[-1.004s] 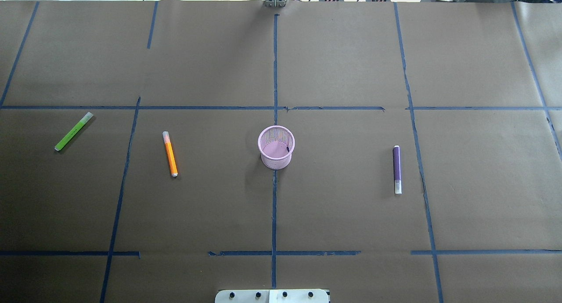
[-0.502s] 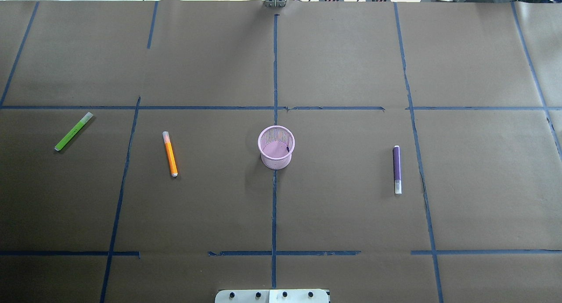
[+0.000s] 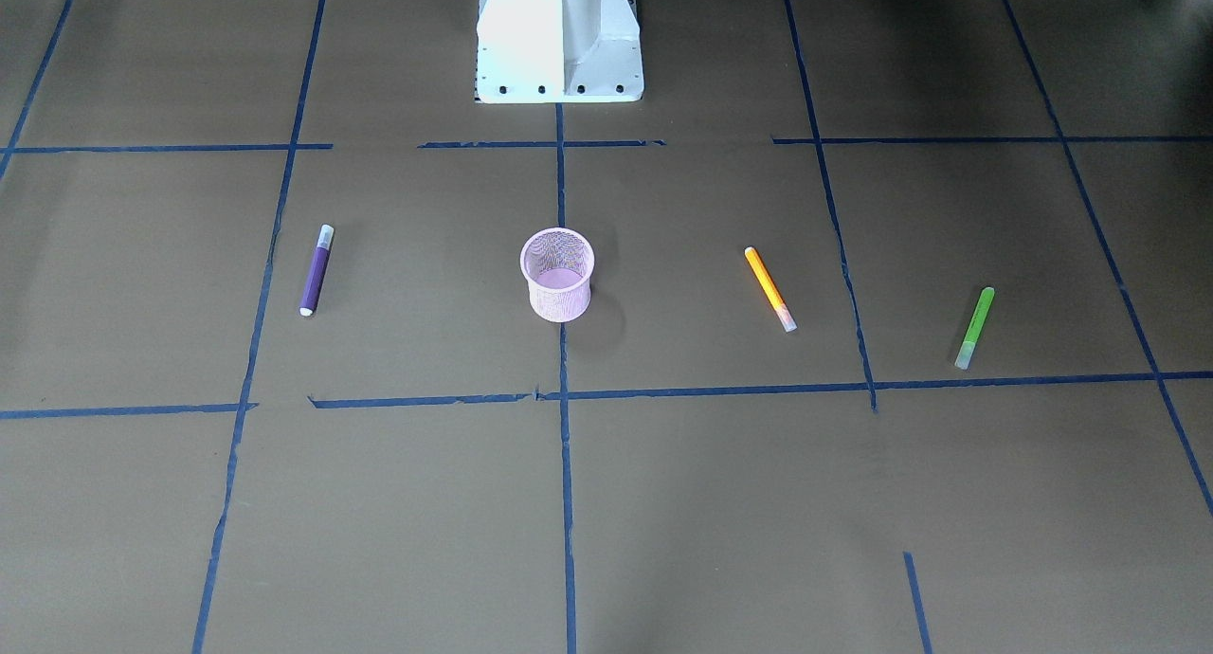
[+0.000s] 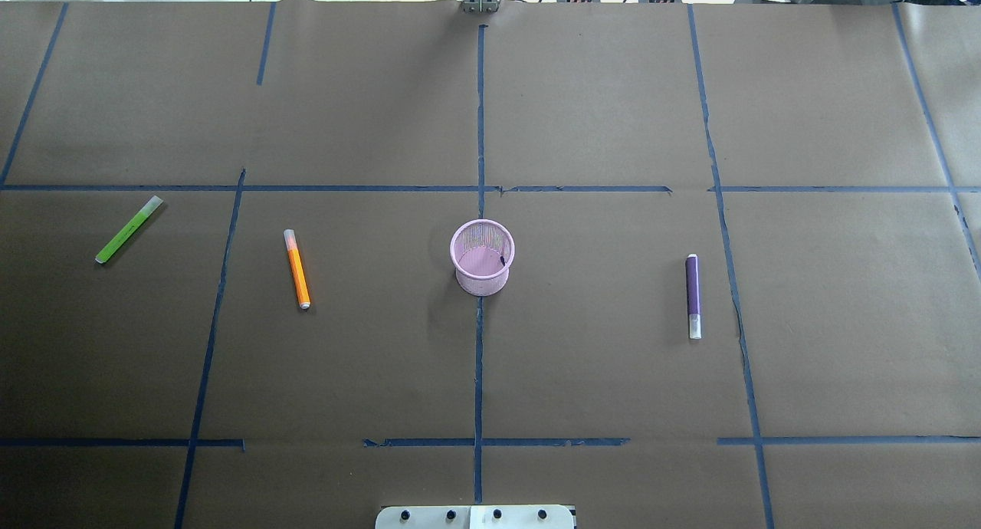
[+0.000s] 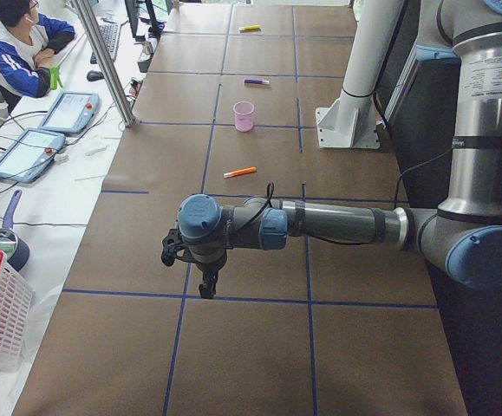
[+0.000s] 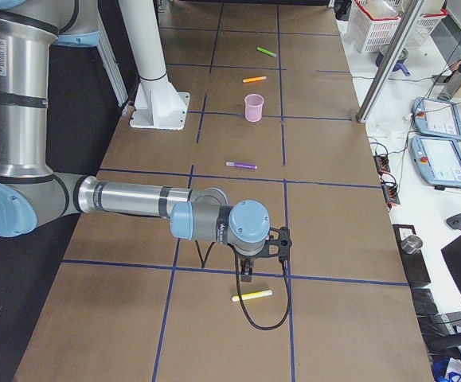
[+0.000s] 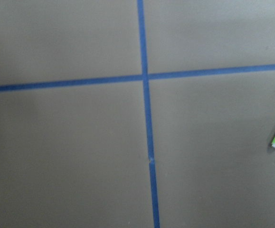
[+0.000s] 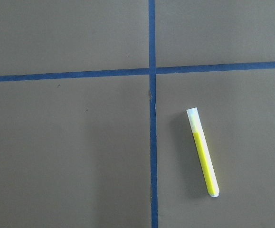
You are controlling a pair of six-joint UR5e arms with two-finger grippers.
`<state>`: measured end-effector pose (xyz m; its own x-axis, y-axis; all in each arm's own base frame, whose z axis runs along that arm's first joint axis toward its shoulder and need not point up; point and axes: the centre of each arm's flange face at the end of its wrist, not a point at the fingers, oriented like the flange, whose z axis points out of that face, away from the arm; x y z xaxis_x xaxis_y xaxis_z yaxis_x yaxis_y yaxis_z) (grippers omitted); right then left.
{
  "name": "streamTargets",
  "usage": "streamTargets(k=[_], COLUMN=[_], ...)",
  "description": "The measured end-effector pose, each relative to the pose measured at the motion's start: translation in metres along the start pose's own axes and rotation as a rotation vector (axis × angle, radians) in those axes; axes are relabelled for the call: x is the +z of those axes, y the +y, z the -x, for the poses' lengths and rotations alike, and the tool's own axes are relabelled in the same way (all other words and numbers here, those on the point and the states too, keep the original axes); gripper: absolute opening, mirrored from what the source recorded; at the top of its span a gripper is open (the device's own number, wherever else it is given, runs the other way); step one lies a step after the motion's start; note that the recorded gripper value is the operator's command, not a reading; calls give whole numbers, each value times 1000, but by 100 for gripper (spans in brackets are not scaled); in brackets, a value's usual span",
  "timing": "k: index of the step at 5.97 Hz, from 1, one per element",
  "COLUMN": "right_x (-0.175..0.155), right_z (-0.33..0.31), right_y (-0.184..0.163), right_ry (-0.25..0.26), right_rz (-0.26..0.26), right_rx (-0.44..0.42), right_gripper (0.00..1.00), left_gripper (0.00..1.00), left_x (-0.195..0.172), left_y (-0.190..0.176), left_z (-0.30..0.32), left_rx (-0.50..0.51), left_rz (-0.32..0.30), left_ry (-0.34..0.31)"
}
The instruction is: Collect pens into pen holder
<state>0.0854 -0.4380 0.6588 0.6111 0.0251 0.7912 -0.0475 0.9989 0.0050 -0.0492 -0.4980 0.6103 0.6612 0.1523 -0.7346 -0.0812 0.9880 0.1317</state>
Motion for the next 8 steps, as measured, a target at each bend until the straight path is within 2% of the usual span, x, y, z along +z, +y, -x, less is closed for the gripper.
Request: streamTargets(k=[3, 4, 6, 8], right_x=[-5, -8, -10, 5], right_z=[6, 11, 14, -6], right_y=[-7, -14, -22, -16], right_ry=[0, 0, 2, 3], right_rz=[-10, -17, -25, -67], right_rx=[-10, -19, -32, -88], right_gripper=[100, 100, 100, 100], left_gripper=[100, 100, 100, 100], left_x=[46, 58, 94, 143], left_y=[-54, -63, -73, -87], left_z=[-97, -123, -163, -200], left_rx=[192, 220, 215, 190], left_rz=[74, 90, 93, 78], left_ry=[23, 31, 41, -8])
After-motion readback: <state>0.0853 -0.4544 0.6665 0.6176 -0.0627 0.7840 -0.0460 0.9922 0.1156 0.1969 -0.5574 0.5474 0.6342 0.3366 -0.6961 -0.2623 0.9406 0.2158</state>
